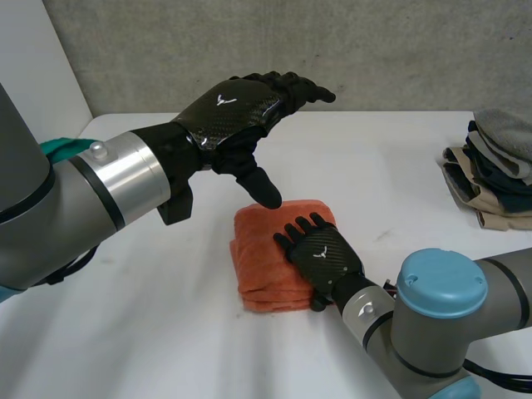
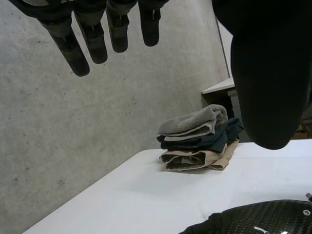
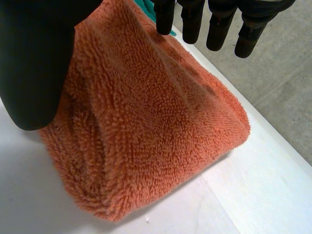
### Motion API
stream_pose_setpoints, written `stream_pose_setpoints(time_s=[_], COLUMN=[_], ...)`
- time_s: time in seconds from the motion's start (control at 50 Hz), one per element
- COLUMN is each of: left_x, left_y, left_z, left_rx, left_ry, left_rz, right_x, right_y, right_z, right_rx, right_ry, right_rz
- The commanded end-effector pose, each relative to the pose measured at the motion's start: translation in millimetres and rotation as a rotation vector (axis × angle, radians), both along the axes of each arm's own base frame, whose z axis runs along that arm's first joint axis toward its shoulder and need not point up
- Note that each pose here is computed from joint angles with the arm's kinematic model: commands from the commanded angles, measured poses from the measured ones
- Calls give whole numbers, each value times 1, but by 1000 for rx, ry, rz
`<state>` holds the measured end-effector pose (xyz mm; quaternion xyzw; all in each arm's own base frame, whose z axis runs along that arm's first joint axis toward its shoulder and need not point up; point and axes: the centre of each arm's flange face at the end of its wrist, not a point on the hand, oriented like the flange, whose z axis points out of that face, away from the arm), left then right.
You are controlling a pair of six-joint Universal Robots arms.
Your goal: Fold the laundry.
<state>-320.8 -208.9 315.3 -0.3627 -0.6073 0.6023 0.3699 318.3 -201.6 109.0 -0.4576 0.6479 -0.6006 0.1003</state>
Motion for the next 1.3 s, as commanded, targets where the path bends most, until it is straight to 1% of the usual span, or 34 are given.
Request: stream_pose_setpoints(time_s=[0.02, 0.36, 0.62, 0.7, 0.76, 0.78, 0.82, 0.84, 0.86, 0.9, 0.92, 0.98, 1.0, 1.06, 1.08, 1.1, 1.12, 1.14, 1.18, 1.22, 1.28, 1.3], left_x=[0, 1, 1, 2, 1, 2, 2, 1, 2, 2, 2, 3, 3, 3, 3, 3, 3, 3, 3, 3, 3, 3], left_y=[-1, 1, 1, 1, 2, 2, 2, 2, 2, 2, 3, 2, 2, 2, 3, 3, 3, 3, 3, 3, 3, 2], left_z=[-2, -4, -2, 0, 0, 1, 1, 1, 1, 2, 2, 4, 4, 4, 4, 4, 4, 4, 4, 3, 2, 2], left_rx=[1, 5, -1, -2, -1, -2, -2, -3, -5, -5, -6, -11, -11, -11, -10, -10, -10, -10, -10, -9, -6, -6], left_ry=[-4, -8, -5, -3, -1, 0, 0, 1, 1, 1, 2, 5, 5, 5, 4, 4, 4, 4, 4, 4, 2, 1], left_rz=[11, 8, 11, 9, 9, 9, 9, 9, 9, 9, 9, 12, 12, 12, 12, 12, 11, 12, 11, 12, 12, 12], right_x=[2, 13, 23, 27, 23, 14, 3, 0, -7, -12, -23, -49, -70, -102, -126, -142, -153, -181, -209, -248, -273, -280], right_y=[-5, -23, -37, -45, -65, -81, -99, -104, -119, -130, -147, -173, -190, -212, -227, -235, -241, -256, -271, -290, -303, -308], right_z=[-8, 3, 6, 22, 55, 71, 90, 97, 115, 130, 144, 163, 178, 204, 216, 220, 222, 221, 216, 194, 167, 151], right_rx=[-10, -105, -138, -190, -270, -302, -336, -348, -373, -391, -412, -441, -466, -515, -546, -559, -569, -588, -599, -580, -533, -514], right_ry=[6, -79, -104, -147, -208, -238, -282, -303, -354, -400, -441, -494, -535, -605, -642, -662, -673, -692, -702, -696, -689, -674], right_rz=[-5, -5, 4, 5, -31, -67, -106, -113, -124, -125, -139, -176, -210, -250, -279, -301, -315, -349, -369, -387, -366, -332])
